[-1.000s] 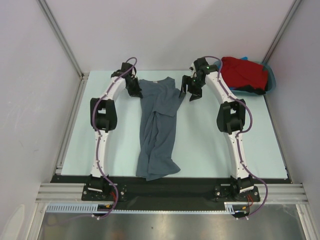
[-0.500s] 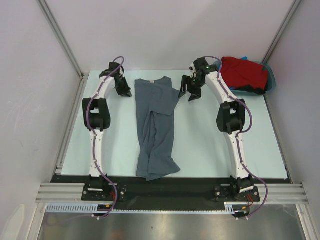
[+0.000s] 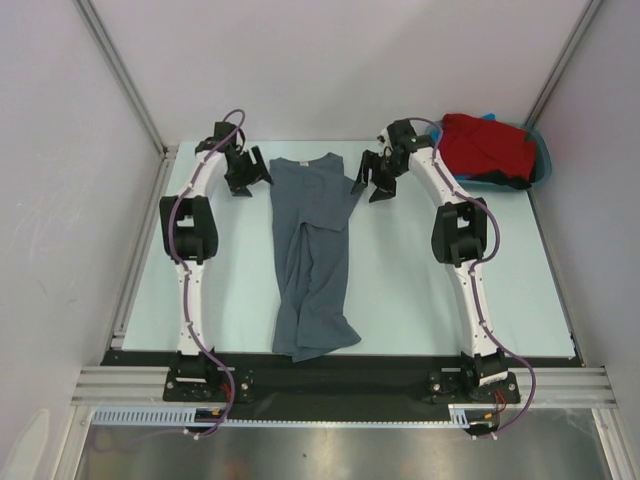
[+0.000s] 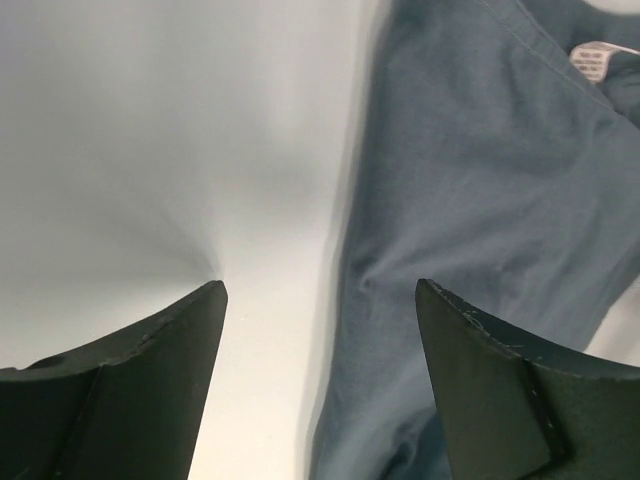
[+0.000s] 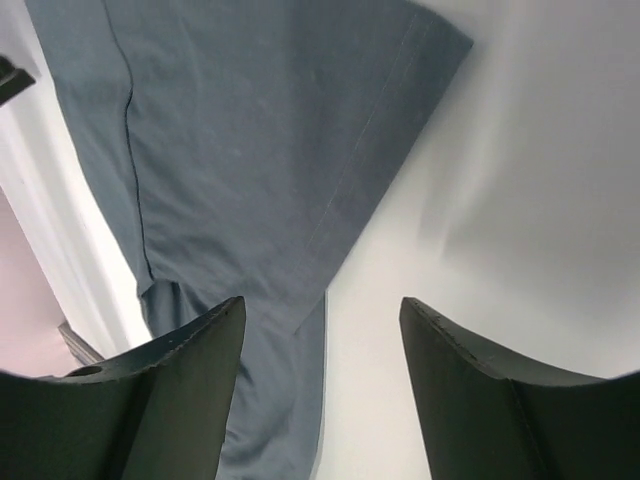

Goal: Fold and stack the t-shirts
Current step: Fold the tshirt

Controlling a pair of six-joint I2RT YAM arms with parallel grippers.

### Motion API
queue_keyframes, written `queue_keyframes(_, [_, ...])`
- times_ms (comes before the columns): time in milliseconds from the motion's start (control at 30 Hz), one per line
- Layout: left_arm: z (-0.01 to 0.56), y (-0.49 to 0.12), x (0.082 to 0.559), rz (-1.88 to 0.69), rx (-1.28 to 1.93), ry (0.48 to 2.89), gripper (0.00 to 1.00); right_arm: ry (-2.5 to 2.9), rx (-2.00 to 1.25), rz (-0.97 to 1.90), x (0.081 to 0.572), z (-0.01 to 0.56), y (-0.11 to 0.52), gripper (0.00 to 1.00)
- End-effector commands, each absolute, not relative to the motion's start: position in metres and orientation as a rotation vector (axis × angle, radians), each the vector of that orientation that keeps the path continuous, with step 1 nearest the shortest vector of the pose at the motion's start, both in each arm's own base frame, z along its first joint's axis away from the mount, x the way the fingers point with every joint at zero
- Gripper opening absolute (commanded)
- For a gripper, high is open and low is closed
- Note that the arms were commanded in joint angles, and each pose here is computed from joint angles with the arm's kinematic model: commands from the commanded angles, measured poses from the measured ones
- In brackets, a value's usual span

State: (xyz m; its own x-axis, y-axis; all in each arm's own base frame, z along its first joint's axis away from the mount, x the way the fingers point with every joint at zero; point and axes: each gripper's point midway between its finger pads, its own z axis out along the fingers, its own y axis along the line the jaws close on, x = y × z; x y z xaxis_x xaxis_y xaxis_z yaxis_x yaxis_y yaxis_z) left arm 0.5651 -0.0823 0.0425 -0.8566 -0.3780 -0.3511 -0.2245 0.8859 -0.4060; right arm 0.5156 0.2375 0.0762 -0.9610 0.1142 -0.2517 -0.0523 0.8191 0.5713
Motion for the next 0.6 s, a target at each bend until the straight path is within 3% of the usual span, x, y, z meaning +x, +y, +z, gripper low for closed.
queue_keyframes(0, [0.105,-0.096,0.568,-0.591,-0.374,2.510,0.83,2.670,0.080,0.991,0.531,0.074,0.248,0.68])
queue_keyframes(267, [0.130,-0.098,0.568,-0.613,-0.341,2.470,0.84,2.609,0.145,1.119,0.550,0.061,0.255,0.60])
queue_keyframes(567, [0.139,-0.094,0.559,-0.623,-0.346,2.467,0.84,2.592,0.201,1.173,0.559,0.040,0.259,0.59])
